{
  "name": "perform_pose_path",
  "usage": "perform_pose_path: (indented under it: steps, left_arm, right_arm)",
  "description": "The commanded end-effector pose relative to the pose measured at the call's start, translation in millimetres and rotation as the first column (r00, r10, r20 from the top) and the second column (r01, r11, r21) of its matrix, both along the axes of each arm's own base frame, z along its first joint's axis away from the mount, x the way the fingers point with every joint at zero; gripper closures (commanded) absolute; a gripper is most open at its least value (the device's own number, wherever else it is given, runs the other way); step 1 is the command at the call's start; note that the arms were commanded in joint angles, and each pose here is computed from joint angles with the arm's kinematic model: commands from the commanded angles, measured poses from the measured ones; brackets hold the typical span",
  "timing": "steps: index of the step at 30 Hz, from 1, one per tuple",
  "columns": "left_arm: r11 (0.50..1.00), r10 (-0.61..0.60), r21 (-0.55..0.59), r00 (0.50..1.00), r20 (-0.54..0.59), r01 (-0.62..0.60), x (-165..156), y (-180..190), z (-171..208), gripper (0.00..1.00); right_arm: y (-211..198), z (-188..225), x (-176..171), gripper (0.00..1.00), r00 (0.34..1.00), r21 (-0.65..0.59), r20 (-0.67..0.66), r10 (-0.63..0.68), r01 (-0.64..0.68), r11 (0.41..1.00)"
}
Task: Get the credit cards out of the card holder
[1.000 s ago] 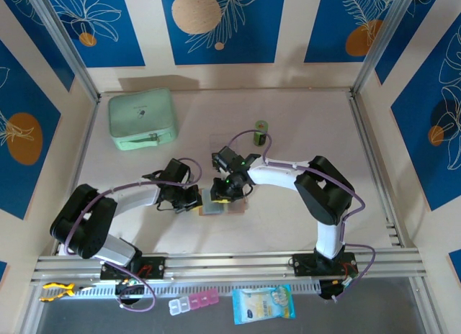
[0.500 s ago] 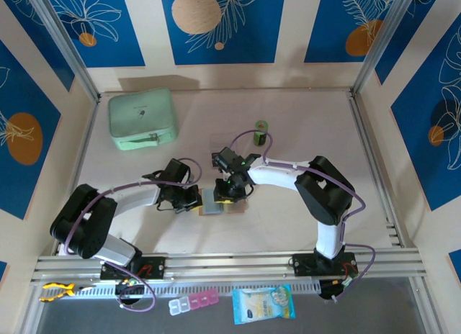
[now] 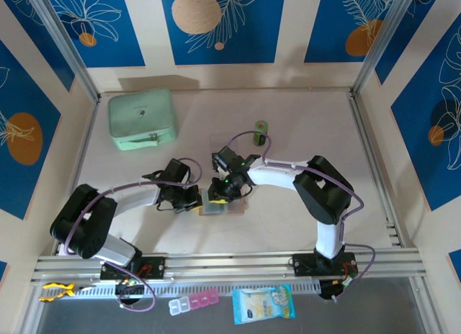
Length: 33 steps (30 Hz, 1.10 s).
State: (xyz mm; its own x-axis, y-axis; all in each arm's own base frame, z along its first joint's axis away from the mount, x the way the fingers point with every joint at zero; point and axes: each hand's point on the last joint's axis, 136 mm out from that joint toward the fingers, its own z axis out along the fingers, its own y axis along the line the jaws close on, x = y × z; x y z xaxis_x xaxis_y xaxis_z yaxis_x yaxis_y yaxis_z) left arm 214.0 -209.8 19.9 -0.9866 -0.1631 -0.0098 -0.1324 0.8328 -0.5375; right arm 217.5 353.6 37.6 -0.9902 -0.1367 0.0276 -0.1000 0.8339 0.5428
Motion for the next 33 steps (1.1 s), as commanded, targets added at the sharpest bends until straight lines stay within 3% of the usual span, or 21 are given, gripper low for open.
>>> perform_pose_path:
  steps: [1, 23, 33]
  left_arm:
    - [0.999, -0.008, 0.038, 1.0, -0.013, 0.008, -9, 8, -6, 0.98]
    - [0.999, -0.008, 0.034, 0.999, 0.047, 0.007, 1, 7, 18, 0.97]
    - [0.999, 0.01, -0.045, 0.996, 0.085, -0.007, 9, -6, 42, 0.93]
  right_arm:
    - [-12, -8, -2, 0.74, 0.998, -0.062, -0.045, -0.032, 0.029, 0.998]
    - [-27, -10, -5, 0.74, 0.998, -0.069, -0.052, -0.032, 0.028, 0.997]
    - [-30, -10, -6, 0.75, 0.998, -0.052, -0.053, -0.038, 0.035, 0.998]
